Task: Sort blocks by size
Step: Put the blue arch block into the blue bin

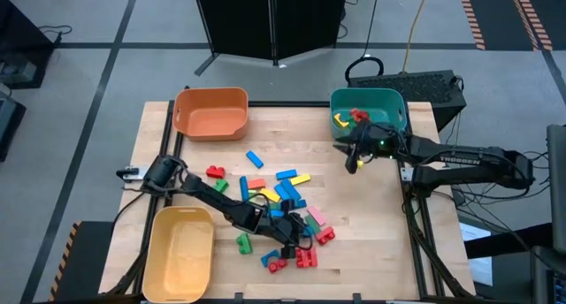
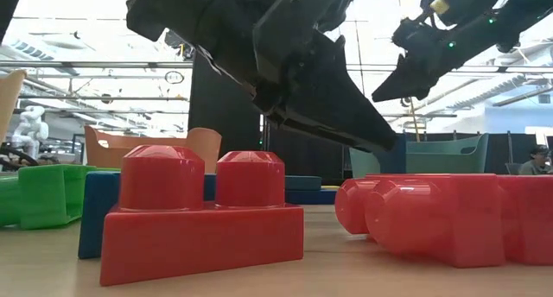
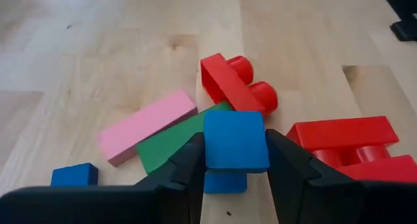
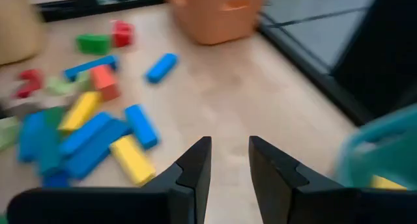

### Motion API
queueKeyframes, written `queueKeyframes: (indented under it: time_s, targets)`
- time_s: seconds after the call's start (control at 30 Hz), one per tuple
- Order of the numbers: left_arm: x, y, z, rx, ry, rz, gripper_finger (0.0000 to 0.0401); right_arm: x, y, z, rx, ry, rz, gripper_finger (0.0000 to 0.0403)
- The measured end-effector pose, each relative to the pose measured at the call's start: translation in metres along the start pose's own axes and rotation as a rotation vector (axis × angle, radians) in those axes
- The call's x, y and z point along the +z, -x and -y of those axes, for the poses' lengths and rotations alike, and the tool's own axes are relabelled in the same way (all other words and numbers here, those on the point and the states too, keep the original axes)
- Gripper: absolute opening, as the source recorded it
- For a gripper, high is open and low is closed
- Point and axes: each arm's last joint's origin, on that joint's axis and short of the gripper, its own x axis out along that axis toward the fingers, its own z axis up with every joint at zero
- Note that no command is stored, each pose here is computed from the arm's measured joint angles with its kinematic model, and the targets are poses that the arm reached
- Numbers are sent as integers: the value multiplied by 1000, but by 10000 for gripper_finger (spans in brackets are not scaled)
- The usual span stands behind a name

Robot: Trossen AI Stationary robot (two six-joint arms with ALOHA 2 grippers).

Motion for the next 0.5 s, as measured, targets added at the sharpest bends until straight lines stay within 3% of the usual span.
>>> queueKeyframes:
  time_s: [0.3,0.5]
  targets:
    - [8,5,-6,10,13,19,115,-2,3,-25,369,48,-23,91]
    - [30,25,-7,30,-18,91,115,-5,7,-44,460,76,-41,96]
